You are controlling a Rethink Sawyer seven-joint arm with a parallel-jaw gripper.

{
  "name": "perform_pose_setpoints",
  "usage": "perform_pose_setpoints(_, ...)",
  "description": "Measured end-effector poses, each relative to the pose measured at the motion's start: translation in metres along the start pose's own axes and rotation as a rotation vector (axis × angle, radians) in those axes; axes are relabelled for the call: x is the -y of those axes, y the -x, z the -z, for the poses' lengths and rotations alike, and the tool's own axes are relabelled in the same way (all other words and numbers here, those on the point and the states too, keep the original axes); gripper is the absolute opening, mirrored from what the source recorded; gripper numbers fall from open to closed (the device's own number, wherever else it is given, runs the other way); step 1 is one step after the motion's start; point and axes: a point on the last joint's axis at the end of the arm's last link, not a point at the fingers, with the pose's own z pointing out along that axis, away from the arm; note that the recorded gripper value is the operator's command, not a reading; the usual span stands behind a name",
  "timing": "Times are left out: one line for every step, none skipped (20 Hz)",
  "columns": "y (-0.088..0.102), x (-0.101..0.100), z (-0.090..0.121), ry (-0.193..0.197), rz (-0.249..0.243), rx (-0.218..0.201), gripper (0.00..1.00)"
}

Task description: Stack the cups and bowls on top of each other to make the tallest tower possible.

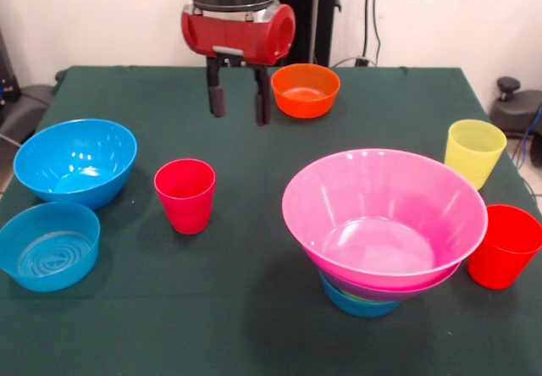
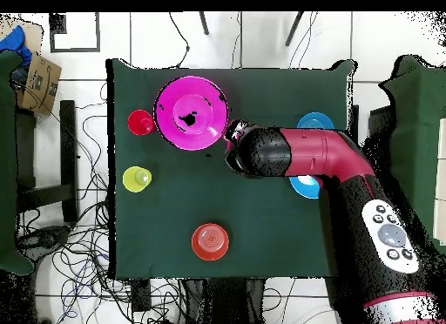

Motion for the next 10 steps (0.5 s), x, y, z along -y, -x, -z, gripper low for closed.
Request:
perform_pose_setpoints(0.001,0.004,-0.001,-0.001,-0.002,0.0,1.0)
perform_pose_setpoints(0.002,0.005,-0.002,-0.001,-0.002,0.0,1.0)
perform_pose_setpoints(0.002,0.007,-0.003,-0.001,-0.002,-0.001,1.0)
perform_pose_setpoints(0.002,0.01,-0.005,-0.001,-0.002,-0.003,1.0)
perform_pose_setpoints(0.002,0.013,-0.008,0.0,0.001,-0.005,1.0)
perform_pose_setpoints(0.002,0.014,-0.009,0.0,0.004,-0.007,1.0)
perform_pose_setpoints(0.003,0.016,-0.012,0.002,0.011,-0.008,1.0)
perform_pose_setpoints(0.003,0.017,-0.014,0.003,0.014,-0.008,1.0)
perform_pose_setpoints(0.005,0.02,-0.019,0.005,0.023,-0.009,1.0)
perform_pose_setpoints(0.006,0.021,-0.021,0.006,0.027,-0.01,1.0)
